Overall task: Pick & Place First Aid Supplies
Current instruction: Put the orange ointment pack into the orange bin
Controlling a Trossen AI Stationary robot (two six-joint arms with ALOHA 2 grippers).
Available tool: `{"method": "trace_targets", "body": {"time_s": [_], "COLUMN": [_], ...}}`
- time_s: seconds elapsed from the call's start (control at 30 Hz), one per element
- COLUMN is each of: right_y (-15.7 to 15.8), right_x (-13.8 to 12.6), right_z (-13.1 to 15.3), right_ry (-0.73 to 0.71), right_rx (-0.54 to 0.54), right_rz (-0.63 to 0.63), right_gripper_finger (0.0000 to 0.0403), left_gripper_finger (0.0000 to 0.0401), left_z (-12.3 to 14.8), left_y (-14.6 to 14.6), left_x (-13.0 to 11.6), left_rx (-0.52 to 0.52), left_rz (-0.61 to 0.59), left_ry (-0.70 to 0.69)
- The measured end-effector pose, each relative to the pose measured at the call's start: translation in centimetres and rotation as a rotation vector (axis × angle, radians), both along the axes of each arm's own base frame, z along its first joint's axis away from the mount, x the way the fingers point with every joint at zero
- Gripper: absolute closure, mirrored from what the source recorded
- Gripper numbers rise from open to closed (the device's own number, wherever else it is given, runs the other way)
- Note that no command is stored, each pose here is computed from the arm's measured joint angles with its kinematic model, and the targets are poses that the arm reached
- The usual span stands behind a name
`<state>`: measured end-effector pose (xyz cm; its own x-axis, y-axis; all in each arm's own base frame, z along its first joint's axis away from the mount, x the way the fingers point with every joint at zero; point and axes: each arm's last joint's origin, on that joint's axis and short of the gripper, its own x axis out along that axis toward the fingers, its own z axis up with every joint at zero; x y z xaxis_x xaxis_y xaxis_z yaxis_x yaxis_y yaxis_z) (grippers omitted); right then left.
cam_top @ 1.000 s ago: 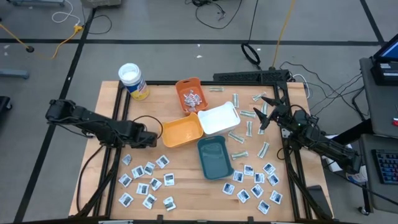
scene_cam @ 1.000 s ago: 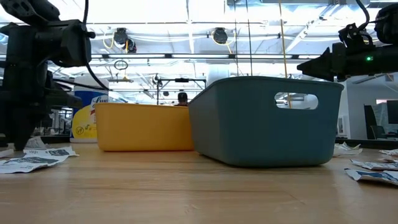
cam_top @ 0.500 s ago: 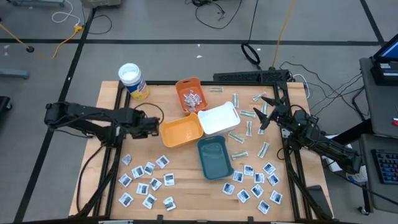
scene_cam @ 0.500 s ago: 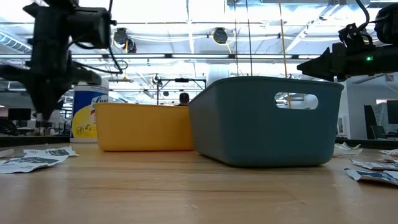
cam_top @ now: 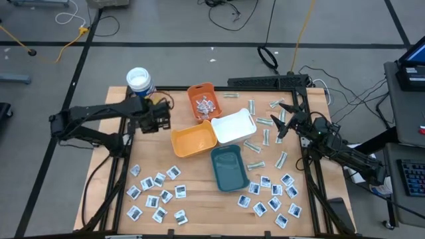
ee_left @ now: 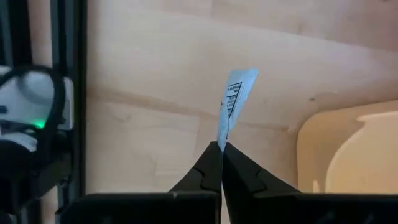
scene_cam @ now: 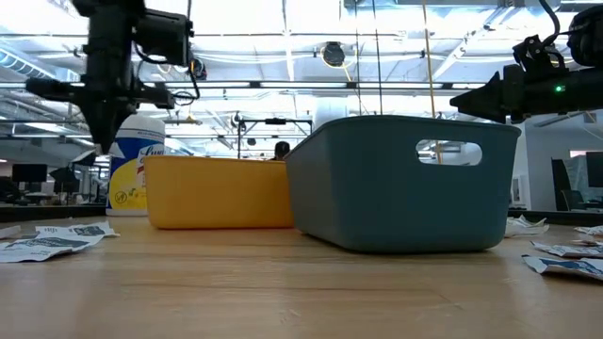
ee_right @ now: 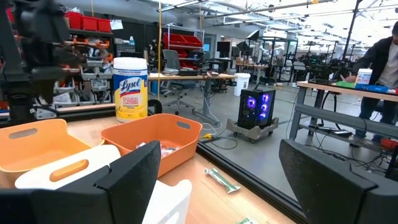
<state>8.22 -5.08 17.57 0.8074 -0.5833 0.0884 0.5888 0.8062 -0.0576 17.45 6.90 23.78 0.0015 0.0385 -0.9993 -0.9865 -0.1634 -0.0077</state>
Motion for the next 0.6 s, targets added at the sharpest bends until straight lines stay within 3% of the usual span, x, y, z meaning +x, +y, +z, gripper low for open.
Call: {"method": "trace_targets", "body": {"time_s": [0.23,0.6], "right_y": [0.0,0.0], "right_x": [0.0,0.0], "right_z": [0.0,0.0], "right_ry": [0.0,0.0], "right_rx": [0.0,0.0], "right_rz": [0.0,0.0], "right_gripper_finger": [0.008,0.008], "left_gripper_finger": [0.04,0.04], "left_z": [1.1,2.2], "left_y": [4.8,12.7], "left_x": [3.8,11.9], "left_rx": [-0.014,0.019], "left_rz": [-0.108,-0.306], "left_ry": [0.007,-0.064]}}
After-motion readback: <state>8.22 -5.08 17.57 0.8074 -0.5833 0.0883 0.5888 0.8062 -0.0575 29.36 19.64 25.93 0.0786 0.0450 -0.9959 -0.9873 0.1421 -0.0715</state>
